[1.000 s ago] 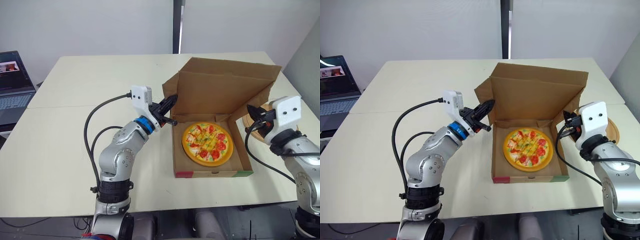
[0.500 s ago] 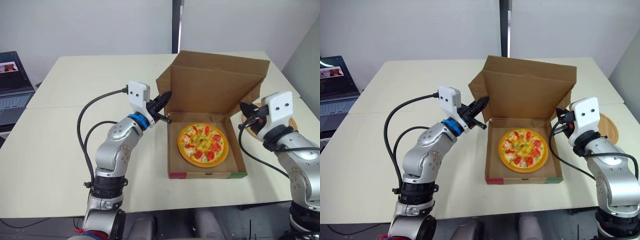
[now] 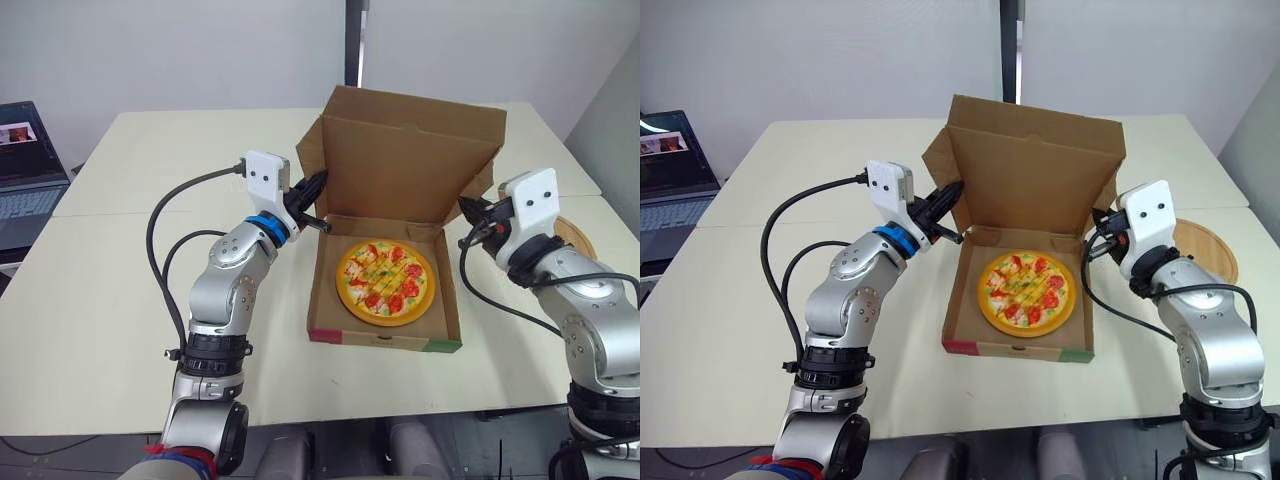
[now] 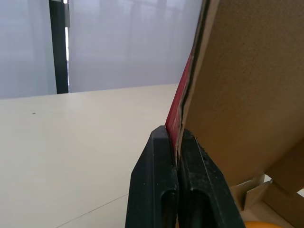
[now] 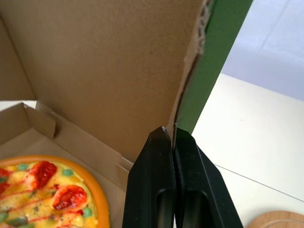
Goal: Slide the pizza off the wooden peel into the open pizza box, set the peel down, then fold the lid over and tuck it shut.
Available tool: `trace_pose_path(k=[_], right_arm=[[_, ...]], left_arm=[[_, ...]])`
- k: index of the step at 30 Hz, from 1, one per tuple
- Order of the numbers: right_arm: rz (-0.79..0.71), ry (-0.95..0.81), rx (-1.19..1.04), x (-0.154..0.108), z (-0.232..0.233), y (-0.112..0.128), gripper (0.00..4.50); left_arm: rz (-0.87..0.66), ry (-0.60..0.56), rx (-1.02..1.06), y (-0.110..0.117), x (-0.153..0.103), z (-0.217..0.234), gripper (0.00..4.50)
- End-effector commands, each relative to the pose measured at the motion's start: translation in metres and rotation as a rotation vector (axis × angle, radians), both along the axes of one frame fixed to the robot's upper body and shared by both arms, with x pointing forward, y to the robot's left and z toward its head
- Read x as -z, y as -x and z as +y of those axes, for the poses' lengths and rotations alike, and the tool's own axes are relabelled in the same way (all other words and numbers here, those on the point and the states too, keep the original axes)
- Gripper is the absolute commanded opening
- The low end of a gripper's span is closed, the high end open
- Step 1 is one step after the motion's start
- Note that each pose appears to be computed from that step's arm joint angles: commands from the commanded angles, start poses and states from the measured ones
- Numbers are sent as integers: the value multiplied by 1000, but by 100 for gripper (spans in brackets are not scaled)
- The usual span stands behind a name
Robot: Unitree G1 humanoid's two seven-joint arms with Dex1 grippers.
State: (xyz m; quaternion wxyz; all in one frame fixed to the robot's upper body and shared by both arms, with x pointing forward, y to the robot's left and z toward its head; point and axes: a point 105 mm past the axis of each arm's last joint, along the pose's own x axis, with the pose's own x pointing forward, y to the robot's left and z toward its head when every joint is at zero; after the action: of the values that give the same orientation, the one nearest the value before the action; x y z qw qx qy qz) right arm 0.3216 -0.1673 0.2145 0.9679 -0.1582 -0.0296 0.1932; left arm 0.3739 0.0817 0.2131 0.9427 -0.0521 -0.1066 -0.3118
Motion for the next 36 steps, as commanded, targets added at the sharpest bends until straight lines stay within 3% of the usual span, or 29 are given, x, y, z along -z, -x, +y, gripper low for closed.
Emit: trace_pose_path(k=[1,12,25,36], right_arm=[[-25,62,-128,-5,19,8,2],[-7,88,-107,-6,10,15,2],[-27,121,-107,11,6,27,2],[-16,113,-99,19,2,30,2]], left_arm=[[-76,26,129,22,-21,-24,0],[35,71,187,51,-12,-24,0],[59,95,215,73,21,-27,0],[24,59,170,76,26,-24,0]])
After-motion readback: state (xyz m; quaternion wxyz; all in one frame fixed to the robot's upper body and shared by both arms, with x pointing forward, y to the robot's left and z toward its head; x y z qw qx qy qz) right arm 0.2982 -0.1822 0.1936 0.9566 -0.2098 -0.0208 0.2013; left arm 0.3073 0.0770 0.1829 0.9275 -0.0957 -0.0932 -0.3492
